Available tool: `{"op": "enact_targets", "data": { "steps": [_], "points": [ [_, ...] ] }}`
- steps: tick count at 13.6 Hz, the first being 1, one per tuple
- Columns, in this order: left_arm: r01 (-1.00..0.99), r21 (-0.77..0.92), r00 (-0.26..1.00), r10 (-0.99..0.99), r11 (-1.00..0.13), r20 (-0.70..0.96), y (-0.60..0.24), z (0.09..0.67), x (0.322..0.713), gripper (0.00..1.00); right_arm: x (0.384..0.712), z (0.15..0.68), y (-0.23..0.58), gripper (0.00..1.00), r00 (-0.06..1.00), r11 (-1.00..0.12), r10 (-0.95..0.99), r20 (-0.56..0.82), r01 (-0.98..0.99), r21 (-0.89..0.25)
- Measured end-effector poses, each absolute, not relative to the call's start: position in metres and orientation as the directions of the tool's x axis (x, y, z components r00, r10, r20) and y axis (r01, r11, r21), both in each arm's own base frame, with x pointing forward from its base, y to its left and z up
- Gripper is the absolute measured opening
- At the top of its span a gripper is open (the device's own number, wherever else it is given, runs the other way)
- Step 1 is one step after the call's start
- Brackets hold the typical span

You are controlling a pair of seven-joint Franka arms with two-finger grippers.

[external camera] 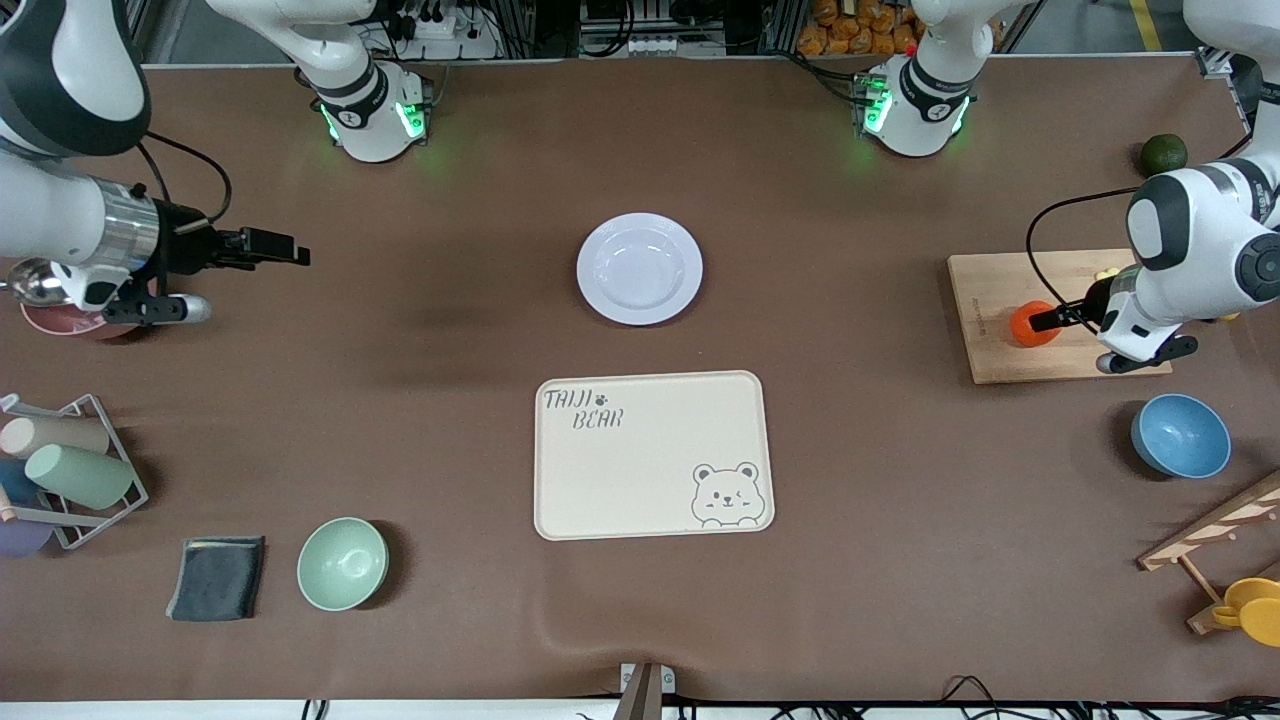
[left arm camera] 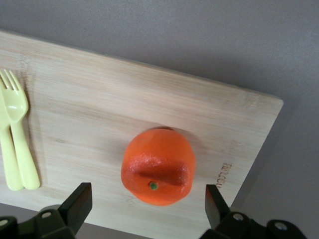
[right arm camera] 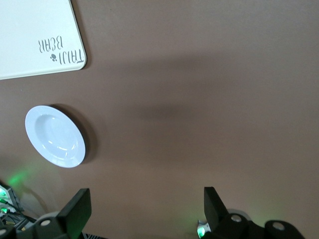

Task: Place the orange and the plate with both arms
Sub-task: 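Close the left gripper on the orange and lift it off the board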

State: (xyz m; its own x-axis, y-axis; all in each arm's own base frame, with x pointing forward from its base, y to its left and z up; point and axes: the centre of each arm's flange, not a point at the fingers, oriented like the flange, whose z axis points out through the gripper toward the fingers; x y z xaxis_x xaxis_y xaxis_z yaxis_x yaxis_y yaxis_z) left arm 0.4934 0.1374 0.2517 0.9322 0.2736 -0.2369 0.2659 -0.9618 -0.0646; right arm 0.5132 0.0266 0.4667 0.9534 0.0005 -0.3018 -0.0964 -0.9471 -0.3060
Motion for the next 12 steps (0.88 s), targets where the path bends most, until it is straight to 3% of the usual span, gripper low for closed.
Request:
{"op": "enact_targets", "data": {
  "steps": [7,12],
  "points": [
    [0.262,-0.055,0.934,0.267,-0.964,-0.238,0.135,0.226,0.496,1.0,0.501,0.428,0.08,1.0,0.945,-0.897,0.022,-0.326,-0.126,-0.425],
    [0.26,-0.052,0.927,0.264,-0.964,-0.267,0.134,0.209,0.493,1.0,0.493,0.407,0.089,1.0,0.941,-0.894,0.015,-0.337,-0.138,-0.426]
  ]
}}
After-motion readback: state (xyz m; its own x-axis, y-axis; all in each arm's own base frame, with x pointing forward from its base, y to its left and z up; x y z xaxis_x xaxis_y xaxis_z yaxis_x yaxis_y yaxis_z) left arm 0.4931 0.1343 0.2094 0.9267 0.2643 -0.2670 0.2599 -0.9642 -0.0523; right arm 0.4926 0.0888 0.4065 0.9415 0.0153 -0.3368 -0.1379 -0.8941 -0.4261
